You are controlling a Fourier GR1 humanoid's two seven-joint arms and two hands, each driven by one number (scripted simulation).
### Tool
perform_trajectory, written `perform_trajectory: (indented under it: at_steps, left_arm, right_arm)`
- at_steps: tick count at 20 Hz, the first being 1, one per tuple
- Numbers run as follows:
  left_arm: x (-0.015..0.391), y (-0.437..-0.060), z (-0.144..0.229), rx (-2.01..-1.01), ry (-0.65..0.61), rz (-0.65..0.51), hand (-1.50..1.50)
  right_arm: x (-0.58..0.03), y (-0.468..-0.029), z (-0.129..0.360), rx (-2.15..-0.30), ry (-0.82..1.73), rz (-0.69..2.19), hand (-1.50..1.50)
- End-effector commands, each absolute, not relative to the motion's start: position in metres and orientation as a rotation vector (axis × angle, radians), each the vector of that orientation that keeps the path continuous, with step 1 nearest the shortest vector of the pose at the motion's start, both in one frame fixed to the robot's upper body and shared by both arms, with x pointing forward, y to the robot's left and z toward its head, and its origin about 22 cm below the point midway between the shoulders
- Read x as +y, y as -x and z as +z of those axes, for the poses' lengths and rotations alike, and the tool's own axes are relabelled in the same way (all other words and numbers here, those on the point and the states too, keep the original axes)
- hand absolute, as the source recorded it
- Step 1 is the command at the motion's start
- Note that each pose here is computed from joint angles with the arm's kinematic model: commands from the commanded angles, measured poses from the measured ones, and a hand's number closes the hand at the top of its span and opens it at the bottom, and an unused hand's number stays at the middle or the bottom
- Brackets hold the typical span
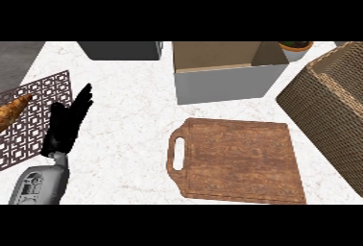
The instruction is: Pick the tomato from the cutting board and place it in the basket
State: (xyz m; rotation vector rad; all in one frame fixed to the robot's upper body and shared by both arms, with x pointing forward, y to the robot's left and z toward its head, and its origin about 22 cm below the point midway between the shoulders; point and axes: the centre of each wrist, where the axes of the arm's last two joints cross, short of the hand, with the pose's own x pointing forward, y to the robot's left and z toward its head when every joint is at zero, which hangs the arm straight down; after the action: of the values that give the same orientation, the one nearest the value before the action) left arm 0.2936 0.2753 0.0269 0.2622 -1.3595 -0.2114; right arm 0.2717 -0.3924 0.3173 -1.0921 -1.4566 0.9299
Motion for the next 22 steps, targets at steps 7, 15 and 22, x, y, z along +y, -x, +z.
perform_trajectory:
  at_steps: [7,15,22]
  left_arm:
    - [0.269,-0.296,0.019,-1.369,-0.259,-0.219,0.0]
    - [0.274,-0.291,0.022,-1.353,-0.254,-0.213,0.0]
    - [0.268,-0.286,0.034,-1.359,-0.273,-0.216,0.0]
  right_arm:
    - [-0.433,-0.322,0.264,-1.451,1.015,1.006,1.5]
    - [-0.466,-0.325,0.215,-1.373,0.842,0.915,1.5]
    - [-0.472,-0.336,0.178,-1.45,0.754,0.78,-1.5]
